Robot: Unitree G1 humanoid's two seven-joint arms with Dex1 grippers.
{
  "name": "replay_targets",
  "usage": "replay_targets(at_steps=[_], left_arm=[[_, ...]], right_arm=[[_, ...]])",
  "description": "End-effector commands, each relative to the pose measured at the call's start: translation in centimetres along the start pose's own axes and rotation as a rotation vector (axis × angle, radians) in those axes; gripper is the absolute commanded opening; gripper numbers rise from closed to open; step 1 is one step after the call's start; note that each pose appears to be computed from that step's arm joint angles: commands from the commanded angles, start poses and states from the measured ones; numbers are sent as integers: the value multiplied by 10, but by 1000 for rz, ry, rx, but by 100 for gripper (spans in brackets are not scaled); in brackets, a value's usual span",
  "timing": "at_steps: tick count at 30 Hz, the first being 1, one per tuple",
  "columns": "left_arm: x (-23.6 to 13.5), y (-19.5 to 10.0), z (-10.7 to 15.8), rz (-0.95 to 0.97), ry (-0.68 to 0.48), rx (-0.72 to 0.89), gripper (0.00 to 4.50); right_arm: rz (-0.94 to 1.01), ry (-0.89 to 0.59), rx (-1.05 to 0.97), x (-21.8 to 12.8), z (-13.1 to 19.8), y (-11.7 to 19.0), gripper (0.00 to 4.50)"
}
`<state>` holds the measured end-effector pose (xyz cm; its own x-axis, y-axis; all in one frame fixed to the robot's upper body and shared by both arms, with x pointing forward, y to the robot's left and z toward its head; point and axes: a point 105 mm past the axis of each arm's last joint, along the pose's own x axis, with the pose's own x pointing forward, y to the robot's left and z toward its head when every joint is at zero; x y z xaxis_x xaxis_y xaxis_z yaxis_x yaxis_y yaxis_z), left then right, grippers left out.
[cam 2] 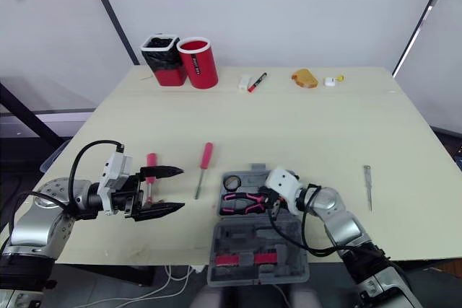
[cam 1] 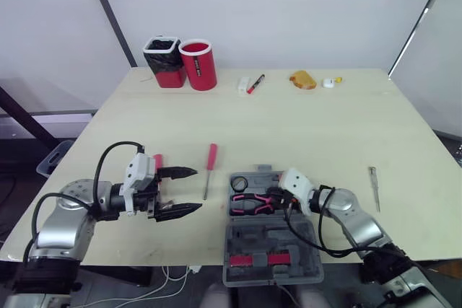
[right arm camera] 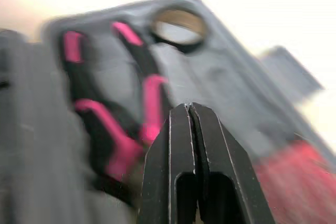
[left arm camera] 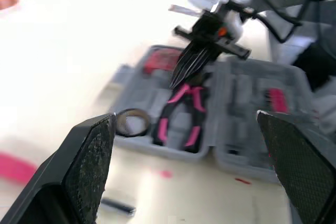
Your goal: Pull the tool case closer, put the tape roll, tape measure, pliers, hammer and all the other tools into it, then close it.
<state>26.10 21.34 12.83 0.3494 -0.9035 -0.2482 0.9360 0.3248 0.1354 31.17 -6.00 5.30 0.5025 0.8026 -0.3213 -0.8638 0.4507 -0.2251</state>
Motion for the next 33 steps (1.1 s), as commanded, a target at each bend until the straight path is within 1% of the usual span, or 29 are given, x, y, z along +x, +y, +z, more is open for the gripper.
replay_targets(at_steps=[1,2,5,7,10,14,15,17,19,20,21,22,24,30,33], left_arm=[[-8,3,6,86,-42,16,450],[-12,7,5,120,-43,17,450],[-22,15,2,211,-56,3,450],[-25,16,0,238,-59,-6,450],[-30,13,-12,294,-37,-19,450],[-39,15,-24,415,-39,-38,450],[-44,15,-28,452,-36,-40,450],[-52,12,-33,497,-23,-48,450],[-61,6,-39,522,-6,-62,450],[-66,2,-42,536,0,-77,450],[-69,0,-43,544,2,-86,450],[-79,-4,-50,579,16,-110,450],[-94,-12,-62,630,50,-138,450],[-123,-21,-80,789,64,-199,450],[-129,-25,-87,807,86,-211,450]], right_arm=[[-130,-257,28,-28,44,-18,5],[-158,-286,30,-39,44,-22,5],[-264,-312,37,-70,38,-35,5],[-306,-317,41,-83,35,-41,5],[-451,-305,29,-128,19,-55,5],[-546,-256,80,-170,-6,-53,5],[-568,-240,96,-181,-11,-51,28],[-611,-219,126,-200,-20,-48,93],[-662,-201,159,-217,-30,-45,206],[-674,-186,175,-224,-36,-41,248],[-677,-176,183,-228,-39,-39,309],[-703,-161,216,-238,-48,-33,348],[-752,-135,266,-256,-61,-24,445],[-848,-77,361,-289,-87,1,445],[-869,-72,371,-298,-92,7,445]])
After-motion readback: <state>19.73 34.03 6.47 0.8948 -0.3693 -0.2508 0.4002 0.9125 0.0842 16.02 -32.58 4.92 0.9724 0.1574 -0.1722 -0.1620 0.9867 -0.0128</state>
